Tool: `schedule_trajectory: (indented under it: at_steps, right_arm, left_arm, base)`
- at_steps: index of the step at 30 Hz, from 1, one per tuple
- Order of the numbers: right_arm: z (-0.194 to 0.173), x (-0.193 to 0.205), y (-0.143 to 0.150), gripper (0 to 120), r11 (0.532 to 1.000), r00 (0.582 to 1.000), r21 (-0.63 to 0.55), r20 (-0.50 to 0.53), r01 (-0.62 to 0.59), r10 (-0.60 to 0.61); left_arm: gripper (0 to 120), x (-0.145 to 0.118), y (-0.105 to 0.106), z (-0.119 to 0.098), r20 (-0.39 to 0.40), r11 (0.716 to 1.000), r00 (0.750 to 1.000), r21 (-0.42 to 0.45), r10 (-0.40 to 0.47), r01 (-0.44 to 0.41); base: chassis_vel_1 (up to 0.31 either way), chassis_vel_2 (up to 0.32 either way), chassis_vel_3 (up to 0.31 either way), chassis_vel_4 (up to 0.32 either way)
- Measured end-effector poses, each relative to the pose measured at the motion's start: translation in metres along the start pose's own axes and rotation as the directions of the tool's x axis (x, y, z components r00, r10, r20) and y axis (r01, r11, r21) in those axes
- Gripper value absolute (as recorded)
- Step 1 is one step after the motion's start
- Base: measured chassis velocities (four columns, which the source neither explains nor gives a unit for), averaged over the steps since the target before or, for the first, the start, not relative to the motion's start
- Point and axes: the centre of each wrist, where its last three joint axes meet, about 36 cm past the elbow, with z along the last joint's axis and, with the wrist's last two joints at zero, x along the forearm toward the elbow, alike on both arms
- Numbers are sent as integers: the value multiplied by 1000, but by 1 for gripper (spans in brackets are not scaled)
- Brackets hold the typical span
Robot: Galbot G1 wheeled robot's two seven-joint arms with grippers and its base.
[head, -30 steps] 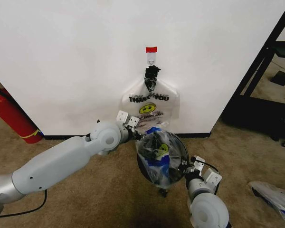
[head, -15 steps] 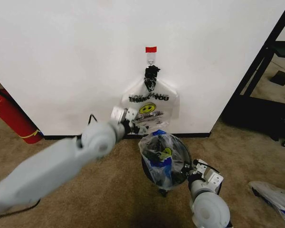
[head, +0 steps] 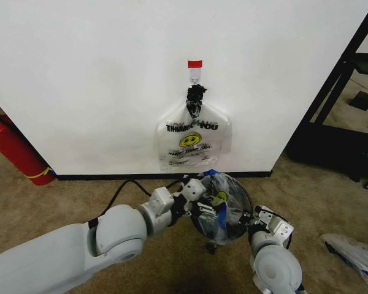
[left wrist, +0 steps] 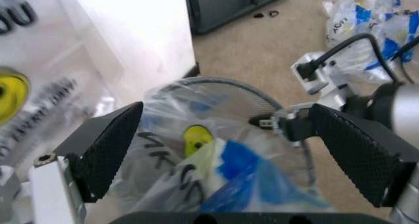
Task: Pick up the garbage bag from the wall and place it over the trash bin.
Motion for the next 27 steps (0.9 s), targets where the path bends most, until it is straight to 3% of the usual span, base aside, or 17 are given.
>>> schedule_trajectory:
  at_steps: [6,16,27]
  right_arm:
    - [2,-1,1,0,1000,1000,12,12,-13,12]
    - [3,-1,1,0,1000,999,21,28,-18,17]
    - [8,0,4,0,999,999,38,30,-16,15]
  left_arm:
    - [95,-20,-16,-19,-130,997,991,75,15,-5]
    - [92,-47,-13,-9,-270,988,963,139,-22,61]
    - [86,-68,-24,7,-356,984,934,170,5,59]
  base:
    - [0,0,0,0]
    - [0,0,0,0]
    - [0,0,0,0]
